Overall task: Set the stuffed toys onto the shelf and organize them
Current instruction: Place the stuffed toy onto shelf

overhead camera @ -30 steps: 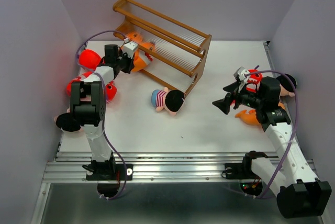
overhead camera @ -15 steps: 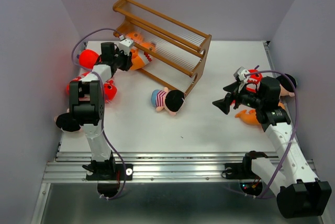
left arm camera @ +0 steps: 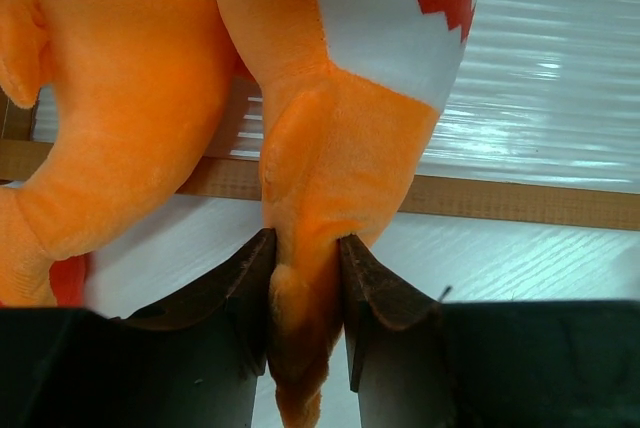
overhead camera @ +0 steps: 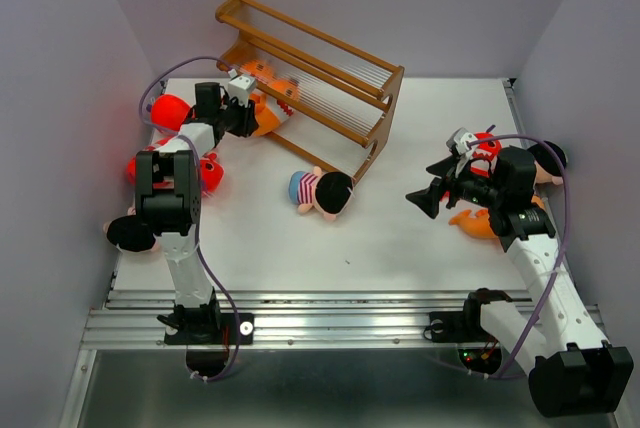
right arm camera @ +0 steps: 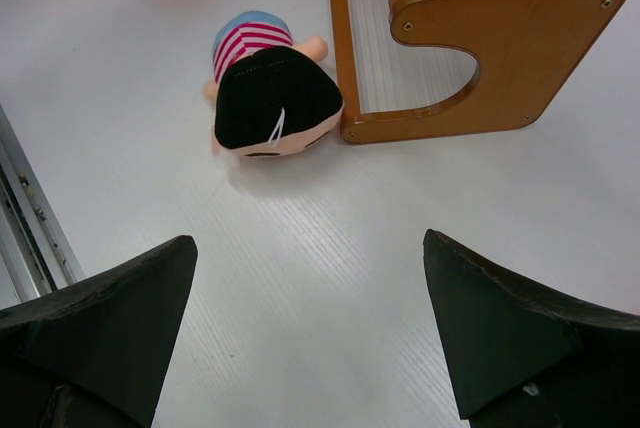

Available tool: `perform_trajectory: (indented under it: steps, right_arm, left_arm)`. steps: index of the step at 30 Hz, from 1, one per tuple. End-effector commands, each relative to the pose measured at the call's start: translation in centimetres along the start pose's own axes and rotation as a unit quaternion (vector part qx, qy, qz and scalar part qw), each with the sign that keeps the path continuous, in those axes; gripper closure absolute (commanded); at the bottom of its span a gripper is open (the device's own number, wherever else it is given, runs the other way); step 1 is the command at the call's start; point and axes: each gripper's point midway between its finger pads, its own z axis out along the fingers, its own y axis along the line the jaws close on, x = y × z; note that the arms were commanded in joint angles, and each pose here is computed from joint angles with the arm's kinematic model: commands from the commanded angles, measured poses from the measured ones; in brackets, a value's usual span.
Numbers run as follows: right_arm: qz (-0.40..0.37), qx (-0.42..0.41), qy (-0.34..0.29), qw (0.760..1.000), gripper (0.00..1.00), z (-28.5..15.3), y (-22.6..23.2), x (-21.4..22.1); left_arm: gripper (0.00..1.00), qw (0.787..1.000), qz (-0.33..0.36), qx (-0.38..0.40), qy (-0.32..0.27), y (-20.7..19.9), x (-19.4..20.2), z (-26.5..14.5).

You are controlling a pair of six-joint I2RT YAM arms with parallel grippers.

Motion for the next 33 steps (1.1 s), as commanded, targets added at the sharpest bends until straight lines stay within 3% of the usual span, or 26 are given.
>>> perform_trajectory:
  steps: [1,7,17,18,21,25,27,33]
  right_arm:
    - [-0.031,0.011,-0.020,0.999,0.00,-0.3,-0.5,-1.3]
    - [-0.031,0.013,-0.019,0.999,0.00,-0.3,-0.5,-1.3]
    - [-0.033,0.016,-0.019,0.999,0.00,-0.3,-0.6,-1.3]
    - [-0.034,0.016,-0.019,0.999,0.00,-0.3,-0.6,-1.3]
    - [-0.036,0.019,-0.020,0.999,0.00,-0.4,-0.6,-1.4]
    - [-0.038,0.020,-0.021,0.999,0.00,-0.4,-0.7,-1.4]
    - [-0.039,0.021,-0.021,0.999,0.00,-0.4,-0.7,-1.4]
    - [-0.041,0.022,-0.022,0.999,0.00,-0.5,-0.7,-1.5]
  left_arm:
    - [0.60,0.999,0.013,0.004,-0.044,0.0,-2.8,-0.6]
    - [0.58,0.999,0.002,0.012,-0.049,-0.2,-3.0,-0.4]
    - [0.41,0.998,-0.015,-0.003,-0.056,0.1,-2.8,-0.4]
    - [0.35,0.998,-0.012,-0.006,-0.059,0.1,-3.0,-0.6]
    - [0.34,0.998,-0.011,-0.009,-0.060,0.0,-3.1,-1.1]
    - [0.24,0.998,-0.020,-0.016,-0.064,1.0,-2.9,-2.2]
    - [0.06,0.997,-0.017,-0.016,-0.071,0.8,-3.4,-2.6]
    - [0.05,0.996,-0.022,-0.020,-0.082,0.9,-4.0,-3.7]
